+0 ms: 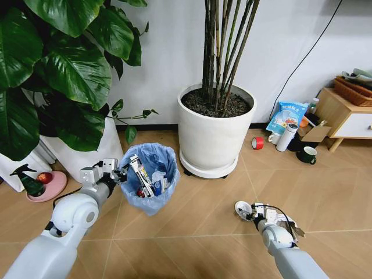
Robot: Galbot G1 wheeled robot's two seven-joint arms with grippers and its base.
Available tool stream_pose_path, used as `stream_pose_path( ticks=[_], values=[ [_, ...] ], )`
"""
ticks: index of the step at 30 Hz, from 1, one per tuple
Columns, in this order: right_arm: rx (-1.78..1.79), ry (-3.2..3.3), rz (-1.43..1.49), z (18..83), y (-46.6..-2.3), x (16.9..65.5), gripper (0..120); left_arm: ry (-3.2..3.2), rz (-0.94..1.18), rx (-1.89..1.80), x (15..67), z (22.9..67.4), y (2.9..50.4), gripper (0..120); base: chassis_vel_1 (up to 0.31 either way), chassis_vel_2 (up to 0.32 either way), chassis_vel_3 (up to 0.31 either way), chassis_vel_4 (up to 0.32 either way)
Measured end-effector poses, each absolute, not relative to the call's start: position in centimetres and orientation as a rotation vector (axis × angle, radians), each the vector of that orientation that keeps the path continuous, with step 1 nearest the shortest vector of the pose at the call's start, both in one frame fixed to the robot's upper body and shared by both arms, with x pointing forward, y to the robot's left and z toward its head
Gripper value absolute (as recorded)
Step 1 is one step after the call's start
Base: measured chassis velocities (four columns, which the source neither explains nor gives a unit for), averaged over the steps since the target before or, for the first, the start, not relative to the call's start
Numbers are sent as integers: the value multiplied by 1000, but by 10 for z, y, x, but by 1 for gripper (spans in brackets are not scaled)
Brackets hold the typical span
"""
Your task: Pick up the trash bin and place the garbage on the floor into it.
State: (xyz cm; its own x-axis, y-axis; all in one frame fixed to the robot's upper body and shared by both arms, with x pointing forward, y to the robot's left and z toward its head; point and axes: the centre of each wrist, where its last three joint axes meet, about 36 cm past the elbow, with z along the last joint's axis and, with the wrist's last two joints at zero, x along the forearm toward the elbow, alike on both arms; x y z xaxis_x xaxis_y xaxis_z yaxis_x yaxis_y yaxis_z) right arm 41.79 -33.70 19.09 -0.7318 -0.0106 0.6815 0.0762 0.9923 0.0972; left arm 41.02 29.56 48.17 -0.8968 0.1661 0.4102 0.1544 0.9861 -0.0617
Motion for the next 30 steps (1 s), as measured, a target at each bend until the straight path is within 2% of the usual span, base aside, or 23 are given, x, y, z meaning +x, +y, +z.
stream_pose_path(
  ticks=[1, 4, 5, 8, 9, 12, 14, 17, 19, 21, 30],
  values=[
    [-45, -2387, -152, 191, -337, 418, 76, -2705, 38, -229, 410, 482, 296, 0, 0, 0, 0, 0],
    [-48, -2379, -160, 189, -336, 417, 64, -2706, 37, -229, 410, 482, 296, 0, 0, 0, 0, 0],
    [-48, -2379, -160, 189, -336, 417, 64, -2706, 37, -229, 410, 482, 296, 0, 0, 0, 0, 0],
    [-44, -2371, -170, 186, -333, 417, 49, -2708, 35, -230, 410, 483, 296, 0, 0, 0, 0, 0],
    [-44, -2371, -170, 186, -333, 417, 49, -2708, 35, -230, 410, 483, 296, 0, 0, 0, 0, 0],
    [-51, -2366, -175, 183, -333, 419, 34, -2707, 35, -230, 410, 483, 296, 0, 0, 0, 0, 0],
    [-53, -2365, -177, 183, -334, 419, 30, -2707, 35, -230, 410, 483, 296, 0, 0, 0, 0, 0],
    [-59, -2362, -183, 181, -335, 419, 15, -2708, 34, -231, 410, 483, 296, 0, 0, 0, 0, 0],
    [-60, -2362, -186, 181, -335, 419, 12, -2709, 32, -230, 411, 483, 296, 0, 0, 0, 0, 0],
    [-61, -2362, -190, 181, -334, 418, 4, -2712, 33, -231, 412, 484, 296, 0, 0, 0, 0, 0],
    [-75, -2378, -205, 185, -335, 420, 0, -2709, 34, -226, 411, 483, 296, 0, 0, 0, 0, 0]
  ],
)
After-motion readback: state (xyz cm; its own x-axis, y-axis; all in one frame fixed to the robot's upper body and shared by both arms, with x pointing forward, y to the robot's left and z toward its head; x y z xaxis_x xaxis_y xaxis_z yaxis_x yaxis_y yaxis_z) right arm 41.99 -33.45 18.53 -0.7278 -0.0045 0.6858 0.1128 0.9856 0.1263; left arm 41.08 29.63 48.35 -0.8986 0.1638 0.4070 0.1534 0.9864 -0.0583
